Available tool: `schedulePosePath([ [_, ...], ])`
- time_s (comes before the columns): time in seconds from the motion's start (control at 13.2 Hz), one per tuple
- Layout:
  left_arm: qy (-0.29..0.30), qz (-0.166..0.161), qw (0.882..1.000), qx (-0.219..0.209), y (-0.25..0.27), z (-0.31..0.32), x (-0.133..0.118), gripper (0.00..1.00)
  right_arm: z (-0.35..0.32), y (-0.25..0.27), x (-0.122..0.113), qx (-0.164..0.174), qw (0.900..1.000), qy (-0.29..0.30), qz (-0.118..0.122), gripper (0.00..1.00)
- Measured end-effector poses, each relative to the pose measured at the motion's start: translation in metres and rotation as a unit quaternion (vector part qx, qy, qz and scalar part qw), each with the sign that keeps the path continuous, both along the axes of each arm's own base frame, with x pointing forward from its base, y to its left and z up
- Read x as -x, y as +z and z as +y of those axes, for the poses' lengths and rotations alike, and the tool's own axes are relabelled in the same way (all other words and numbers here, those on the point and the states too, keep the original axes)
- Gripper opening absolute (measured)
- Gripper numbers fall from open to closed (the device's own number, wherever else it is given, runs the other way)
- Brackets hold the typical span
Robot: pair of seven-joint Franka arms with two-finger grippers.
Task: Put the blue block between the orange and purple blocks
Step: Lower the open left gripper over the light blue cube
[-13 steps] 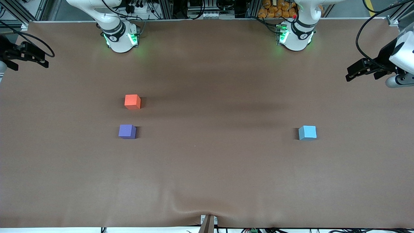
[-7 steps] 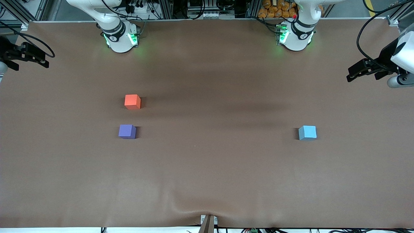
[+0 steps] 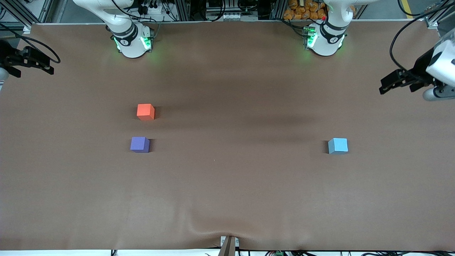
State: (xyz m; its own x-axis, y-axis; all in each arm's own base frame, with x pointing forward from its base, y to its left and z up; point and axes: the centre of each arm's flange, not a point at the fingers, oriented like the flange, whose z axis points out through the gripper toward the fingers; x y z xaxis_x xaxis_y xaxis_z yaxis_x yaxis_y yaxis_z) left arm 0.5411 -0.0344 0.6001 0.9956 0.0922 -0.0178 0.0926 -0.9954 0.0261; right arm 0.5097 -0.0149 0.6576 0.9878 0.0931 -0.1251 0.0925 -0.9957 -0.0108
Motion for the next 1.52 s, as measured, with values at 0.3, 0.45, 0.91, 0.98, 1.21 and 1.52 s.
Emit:
schedulePosePath([
  [0.3,0.001,-0.017,1.000,-0.003,-0.071,0.001,-0.016,1.00,0.000,0.000,0.000,0.000,1.000,0.000,0.001,1.00],
  [0.45,-0.007,-0.017,1.000,-0.015,-0.117,0.003,-0.024,1.00,0.000,-0.001,0.001,0.000,1.000,0.000,0.003,1.00],
  [0.91,-0.024,-0.031,0.999,-0.009,-0.240,-0.002,-0.054,1.00,0.000,-0.003,0.001,0.000,1.000,0.000,0.007,1.00],
  [0.98,-0.026,-0.031,0.999,-0.007,-0.261,-0.004,-0.054,1.00,0.000,-0.003,0.001,0.000,1.000,0.000,0.008,1.00],
  [1.21,-0.038,-0.023,0.999,-0.002,-0.308,-0.011,-0.052,1.00,0.000,-0.004,0.001,0.000,1.000,0.000,0.008,1.00],
  [1.52,-0.040,-0.018,0.999,0.002,-0.340,-0.012,-0.054,1.00,0.000,-0.004,0.001,0.000,1.000,0.000,0.009,1.00],
])
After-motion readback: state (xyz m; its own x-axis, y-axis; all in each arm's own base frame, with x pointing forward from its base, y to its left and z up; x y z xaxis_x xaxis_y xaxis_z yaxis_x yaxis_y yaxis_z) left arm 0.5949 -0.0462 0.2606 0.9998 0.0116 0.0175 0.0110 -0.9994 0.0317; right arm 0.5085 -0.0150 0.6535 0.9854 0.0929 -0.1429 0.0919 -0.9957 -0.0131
